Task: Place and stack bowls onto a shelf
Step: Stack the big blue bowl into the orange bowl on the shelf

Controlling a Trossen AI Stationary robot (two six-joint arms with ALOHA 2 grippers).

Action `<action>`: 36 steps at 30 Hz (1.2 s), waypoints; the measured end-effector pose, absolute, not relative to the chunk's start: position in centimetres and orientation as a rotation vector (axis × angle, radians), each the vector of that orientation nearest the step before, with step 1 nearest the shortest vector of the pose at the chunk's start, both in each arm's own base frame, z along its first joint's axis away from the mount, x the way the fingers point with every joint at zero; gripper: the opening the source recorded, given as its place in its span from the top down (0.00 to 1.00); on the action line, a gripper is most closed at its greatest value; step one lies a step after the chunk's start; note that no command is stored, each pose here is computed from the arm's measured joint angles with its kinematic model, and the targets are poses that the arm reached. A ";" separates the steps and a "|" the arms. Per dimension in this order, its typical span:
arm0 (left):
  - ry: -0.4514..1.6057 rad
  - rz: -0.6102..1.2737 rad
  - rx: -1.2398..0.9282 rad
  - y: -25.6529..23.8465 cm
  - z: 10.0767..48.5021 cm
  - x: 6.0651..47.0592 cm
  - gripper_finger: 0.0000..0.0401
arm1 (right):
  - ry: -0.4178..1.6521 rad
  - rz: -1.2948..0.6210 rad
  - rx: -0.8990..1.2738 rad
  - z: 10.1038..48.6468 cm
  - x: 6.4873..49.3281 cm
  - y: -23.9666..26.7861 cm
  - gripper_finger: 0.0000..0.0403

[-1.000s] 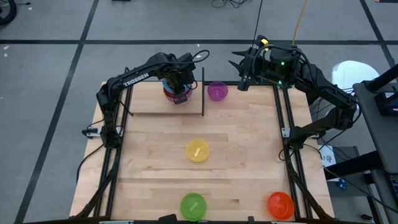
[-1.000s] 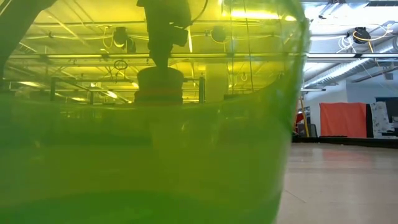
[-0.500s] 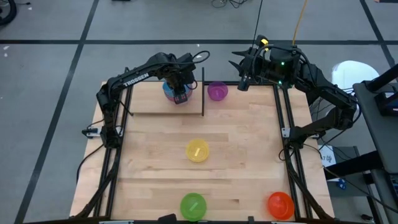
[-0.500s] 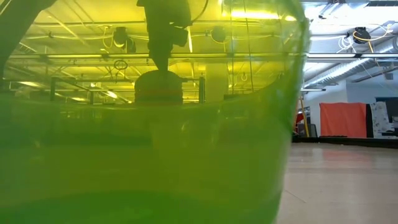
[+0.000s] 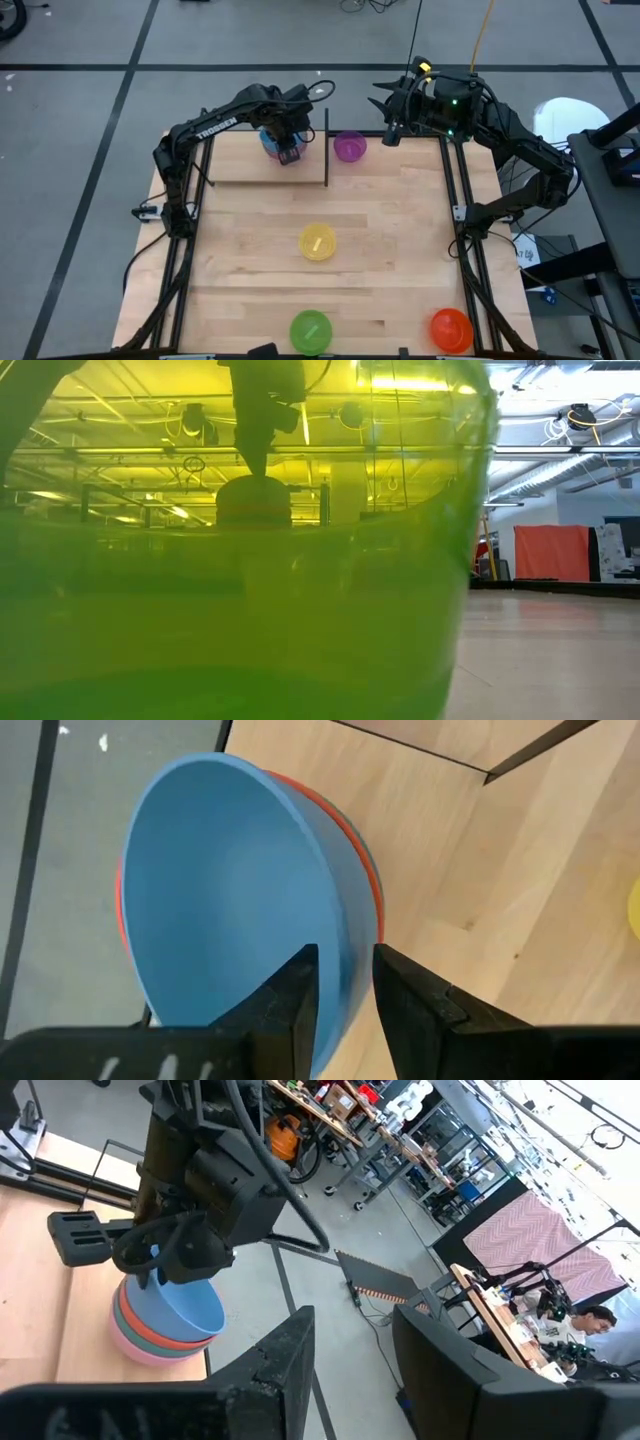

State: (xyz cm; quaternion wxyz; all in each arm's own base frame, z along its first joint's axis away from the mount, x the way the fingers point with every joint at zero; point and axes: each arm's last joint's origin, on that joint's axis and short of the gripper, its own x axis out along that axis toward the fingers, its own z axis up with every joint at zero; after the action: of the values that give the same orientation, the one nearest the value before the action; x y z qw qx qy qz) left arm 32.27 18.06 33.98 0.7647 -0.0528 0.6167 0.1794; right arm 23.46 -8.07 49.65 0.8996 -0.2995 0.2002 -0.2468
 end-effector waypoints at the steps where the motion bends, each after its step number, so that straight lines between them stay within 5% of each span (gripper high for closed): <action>1: 1.341 0.389 -0.115 18.0 34.0 32.3 0.74 | 0.414 -0.511 -0.620 49.6 23.5 -8.1 0.67; 23: 1.173 0.391 -0.035 16.1 37.9 30.9 0.74 | 0.414 -0.511 -0.620 49.7 23.5 -8.1 0.67; 29: 1.237 0.524 -0.016 17.3 37.9 29.7 0.74 | 0.414 -0.511 -0.619 49.7 23.5 -8.1 0.67; 36: 1.336 0.615 -0.124 18.7 37.5 27.7 0.91 | 0.414 -0.511 -0.619 49.7 23.4 -8.1 0.67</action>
State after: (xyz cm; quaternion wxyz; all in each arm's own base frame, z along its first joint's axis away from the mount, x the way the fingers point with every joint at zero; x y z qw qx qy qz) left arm 27.66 18.68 37.51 0.7400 -0.0565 0.6088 0.2803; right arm 23.45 -8.07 49.66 0.8996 -0.2993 0.2001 -0.2471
